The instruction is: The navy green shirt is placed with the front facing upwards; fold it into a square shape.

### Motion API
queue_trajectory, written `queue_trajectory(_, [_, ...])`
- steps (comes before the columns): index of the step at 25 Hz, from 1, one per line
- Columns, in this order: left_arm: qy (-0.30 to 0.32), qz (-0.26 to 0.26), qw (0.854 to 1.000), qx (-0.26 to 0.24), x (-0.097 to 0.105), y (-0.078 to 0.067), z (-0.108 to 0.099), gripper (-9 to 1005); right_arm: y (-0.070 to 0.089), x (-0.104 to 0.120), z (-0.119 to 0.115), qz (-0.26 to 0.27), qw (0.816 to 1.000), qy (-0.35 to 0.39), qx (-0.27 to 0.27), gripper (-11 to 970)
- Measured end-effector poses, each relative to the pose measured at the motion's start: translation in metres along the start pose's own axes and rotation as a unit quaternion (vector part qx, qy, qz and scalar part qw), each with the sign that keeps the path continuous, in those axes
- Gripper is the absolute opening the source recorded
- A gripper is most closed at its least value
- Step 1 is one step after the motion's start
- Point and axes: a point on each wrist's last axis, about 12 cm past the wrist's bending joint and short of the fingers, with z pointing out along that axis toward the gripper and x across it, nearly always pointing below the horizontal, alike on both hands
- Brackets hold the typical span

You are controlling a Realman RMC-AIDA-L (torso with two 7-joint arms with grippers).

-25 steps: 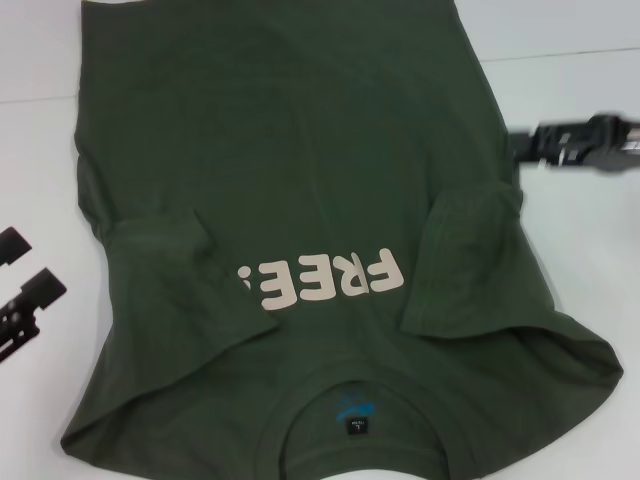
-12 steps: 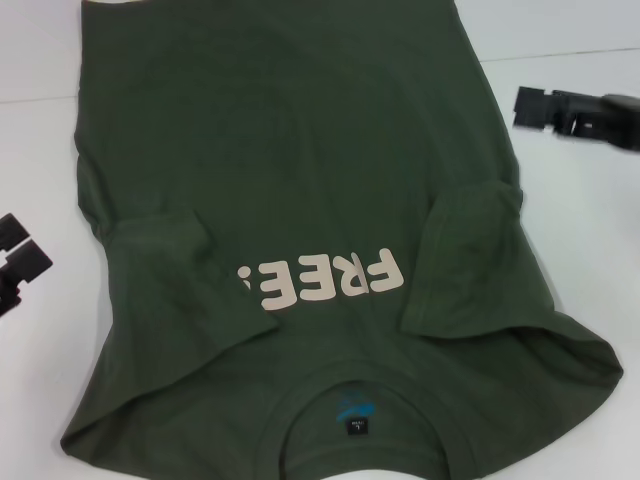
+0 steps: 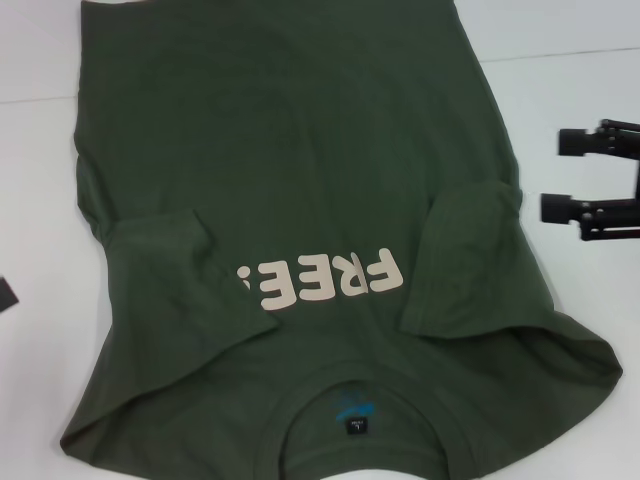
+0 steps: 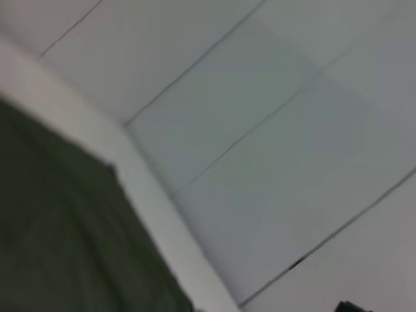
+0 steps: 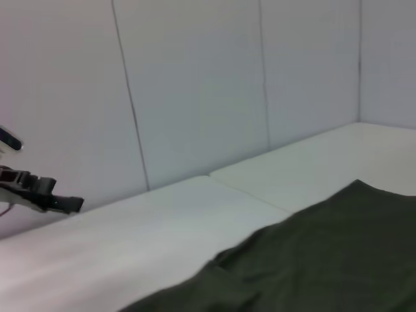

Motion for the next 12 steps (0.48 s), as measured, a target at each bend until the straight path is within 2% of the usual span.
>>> queue_trajectory(3, [0.027, -0.056, 0.998, -0.028, 0.001, 0.002, -0.004, 655, 0.002, 0.001, -0.004, 0.000, 0.999, 0.032, 0.005, 920])
queue_trajectory(6, [0.058, -0.120, 0.989, -0.064, 0.002, 0.005, -0.006, 655, 0.001, 0.002, -0.002, 0.004, 0.999, 0.052, 0.003, 907])
queue_trajectory(9, [0.089, -0.182, 0.973, -0.110, 0.003, 0.010, -0.007, 655, -0.001, 0.001, 0.001, 0.003, 0.998, 0.055, 0.001, 895])
queue_trajectory(12, [0.116, -0.213, 0.960, -0.139, 0.006, 0.013, -0.005, 655, -0.002, -0.002, 0.003, -0.001, 0.998, 0.055, -0.001, 890])
